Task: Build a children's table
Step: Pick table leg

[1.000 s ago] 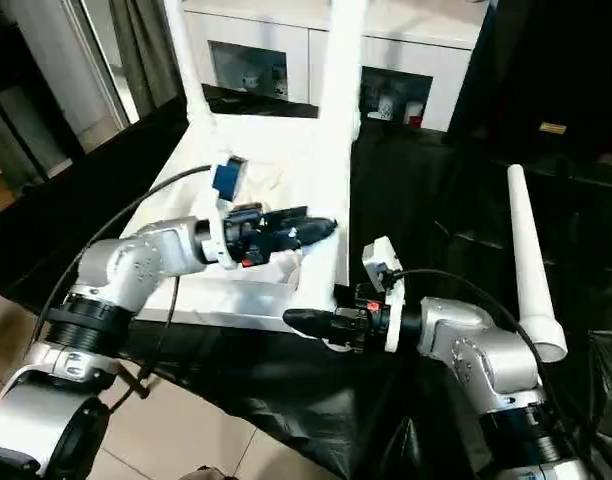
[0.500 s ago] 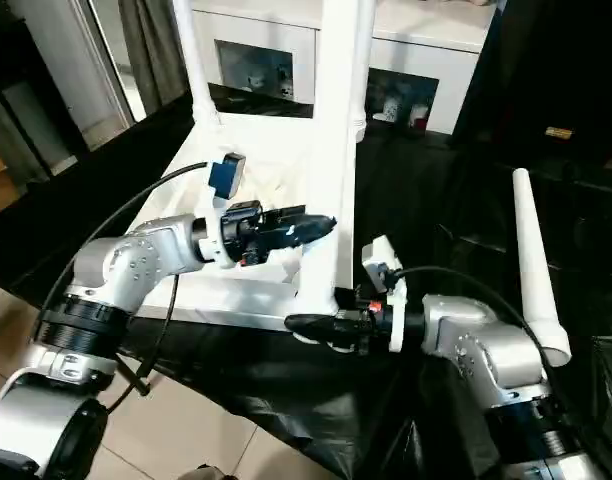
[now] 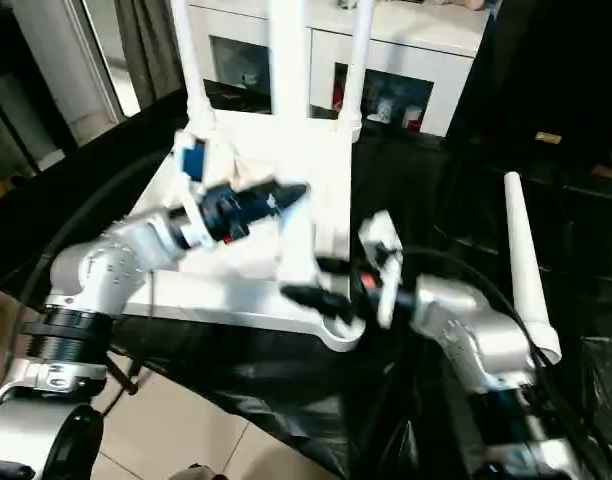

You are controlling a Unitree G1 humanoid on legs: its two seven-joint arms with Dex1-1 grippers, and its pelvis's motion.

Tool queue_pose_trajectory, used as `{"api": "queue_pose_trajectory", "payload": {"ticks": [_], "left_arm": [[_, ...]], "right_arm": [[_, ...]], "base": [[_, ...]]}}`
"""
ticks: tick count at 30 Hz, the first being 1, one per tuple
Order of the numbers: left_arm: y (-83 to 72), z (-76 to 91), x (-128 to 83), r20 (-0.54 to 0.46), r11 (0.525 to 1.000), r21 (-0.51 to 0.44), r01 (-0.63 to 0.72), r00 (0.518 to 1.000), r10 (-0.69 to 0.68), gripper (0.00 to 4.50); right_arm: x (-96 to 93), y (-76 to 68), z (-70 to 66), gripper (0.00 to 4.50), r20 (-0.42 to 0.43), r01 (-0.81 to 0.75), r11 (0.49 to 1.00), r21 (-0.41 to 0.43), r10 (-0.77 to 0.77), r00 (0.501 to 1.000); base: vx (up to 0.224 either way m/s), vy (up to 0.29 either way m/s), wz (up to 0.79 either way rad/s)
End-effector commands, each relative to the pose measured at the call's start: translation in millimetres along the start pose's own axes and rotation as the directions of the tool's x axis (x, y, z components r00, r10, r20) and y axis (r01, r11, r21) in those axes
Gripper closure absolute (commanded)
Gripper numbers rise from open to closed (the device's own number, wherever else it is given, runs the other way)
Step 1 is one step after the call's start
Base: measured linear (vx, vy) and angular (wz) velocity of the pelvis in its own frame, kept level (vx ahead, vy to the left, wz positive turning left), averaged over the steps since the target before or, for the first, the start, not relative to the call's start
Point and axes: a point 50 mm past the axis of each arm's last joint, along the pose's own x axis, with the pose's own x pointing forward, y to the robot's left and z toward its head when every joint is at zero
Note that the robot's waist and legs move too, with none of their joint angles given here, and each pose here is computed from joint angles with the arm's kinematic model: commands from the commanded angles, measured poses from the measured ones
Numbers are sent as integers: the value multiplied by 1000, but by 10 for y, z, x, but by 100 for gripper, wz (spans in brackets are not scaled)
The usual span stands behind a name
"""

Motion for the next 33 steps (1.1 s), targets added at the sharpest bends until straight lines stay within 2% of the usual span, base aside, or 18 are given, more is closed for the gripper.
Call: {"api": "queue_pose_trajectory", "payload": {"ticks": [1,3,10,13,16,20,24,25,33], "left_arm": [[5,72,0,0,995,71,-64,998,64,260],[-3,96,23,-25,982,138,-130,991,135,260],[-23,86,97,-53,970,137,-199,977,207,260],[-31,98,108,-45,970,135,-203,977,210,260],[-70,113,148,-35,974,122,-191,980,196,260],[-120,107,167,-44,983,119,-140,988,146,260],[-218,78,136,-99,988,151,-3,995,18,260],[-218,78,136,-99,988,151,-3,995,18,260],[-274,120,61,-163,981,146,128,981,-103,260]], "right_arm": [[-1,-37,95,52,33,55,998,-30,-54,998],[68,-78,120,52,42,127,992,-23,-126,991],[179,-172,168,52,25,246,969,-22,-245,969],[198,-162,192,52,16,243,970,-20,-242,970],[241,-67,225,52,-3,174,984,-36,-174,985],[274,-39,239,52,-3,158,986,-44,-159,987],[242,-10,257,52,-31,95,993,-70,-97,995],[242,-10,257,52,-31,95,993,-70,-97,995],[14,33,328,52,-140,-70,993,-95,56,988]], "base": [[0,0,0],[0,0,0],[0,0,0],[0,0,0],[0,0,0],[0,0,0],[0,0,0],[0,0,0],[0,0,0]]}}
